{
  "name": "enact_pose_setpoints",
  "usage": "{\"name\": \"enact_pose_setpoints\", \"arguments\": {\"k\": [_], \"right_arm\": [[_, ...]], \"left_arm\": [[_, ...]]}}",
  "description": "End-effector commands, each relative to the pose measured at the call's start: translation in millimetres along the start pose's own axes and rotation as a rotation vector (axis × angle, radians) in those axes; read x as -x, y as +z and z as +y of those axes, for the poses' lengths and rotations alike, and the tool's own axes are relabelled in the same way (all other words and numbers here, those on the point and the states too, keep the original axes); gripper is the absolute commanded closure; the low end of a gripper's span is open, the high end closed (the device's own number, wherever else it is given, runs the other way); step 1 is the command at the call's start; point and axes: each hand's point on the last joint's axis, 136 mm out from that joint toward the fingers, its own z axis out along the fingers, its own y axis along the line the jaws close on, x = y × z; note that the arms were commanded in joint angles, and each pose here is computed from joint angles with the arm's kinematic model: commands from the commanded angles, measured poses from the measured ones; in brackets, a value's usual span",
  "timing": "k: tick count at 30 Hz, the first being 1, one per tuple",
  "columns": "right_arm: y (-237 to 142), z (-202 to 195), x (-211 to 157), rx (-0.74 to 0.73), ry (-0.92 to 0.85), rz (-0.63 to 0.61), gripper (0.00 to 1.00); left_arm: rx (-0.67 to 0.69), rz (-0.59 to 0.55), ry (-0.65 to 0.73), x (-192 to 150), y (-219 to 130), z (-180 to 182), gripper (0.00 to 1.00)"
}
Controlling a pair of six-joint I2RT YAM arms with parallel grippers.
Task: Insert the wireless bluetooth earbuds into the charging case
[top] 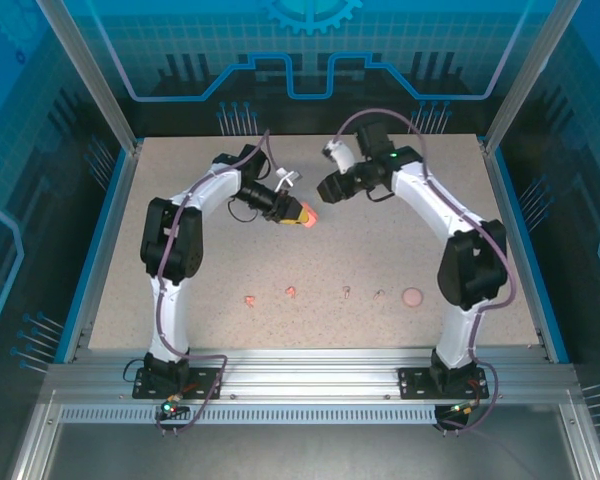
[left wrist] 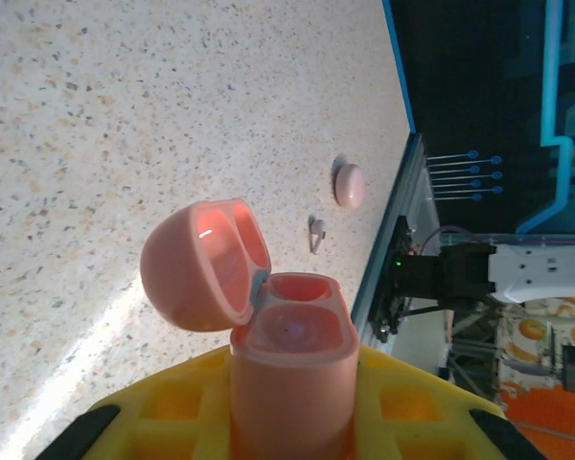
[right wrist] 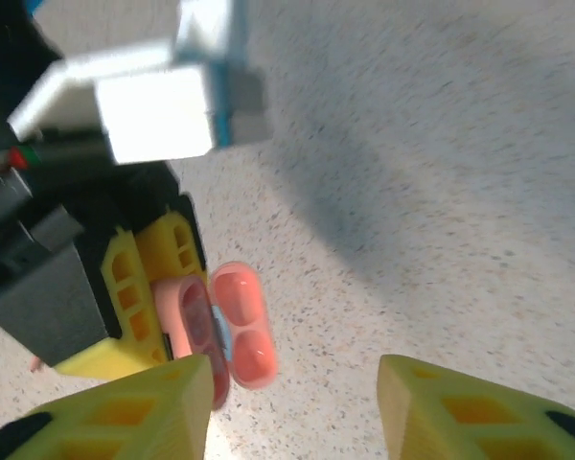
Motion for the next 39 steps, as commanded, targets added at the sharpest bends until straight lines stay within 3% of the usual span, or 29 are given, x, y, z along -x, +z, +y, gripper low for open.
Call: {"name": "enact_pose_setpoints", "arguments": {"k": [1,7,14,24,33,39], "right_arm": [[-52,1,16,-0.005,0.094,-0.111,0.41],[-75,-2,-6,-0.078,0.287,-0.121,0.36],[-65,7,-51,-0.181,0.469,-0.048,0.35],[5,63,-116,-0.227,0.344,0.168,0.34],[45,100,-145,-0.218,0.217,0.219,0.34],[71,119,-160,-0.206,0.068,0.286,0.34]], "left_arm": [[0.047,-0.127,0.122,18,-25,-27,1.0],[0.137,-0.343,0.248,25,-47,-45,1.0],[0.298,-0.732,0.424,30,-93,-66,1.0],[0.532,-1.161,0.609,13,-156,-91,1.0],[0.603,-1.333,0.682,7,-193,-116,1.0],[0.663,-1.377,0.753,8,-205,-126,1.0]]}}
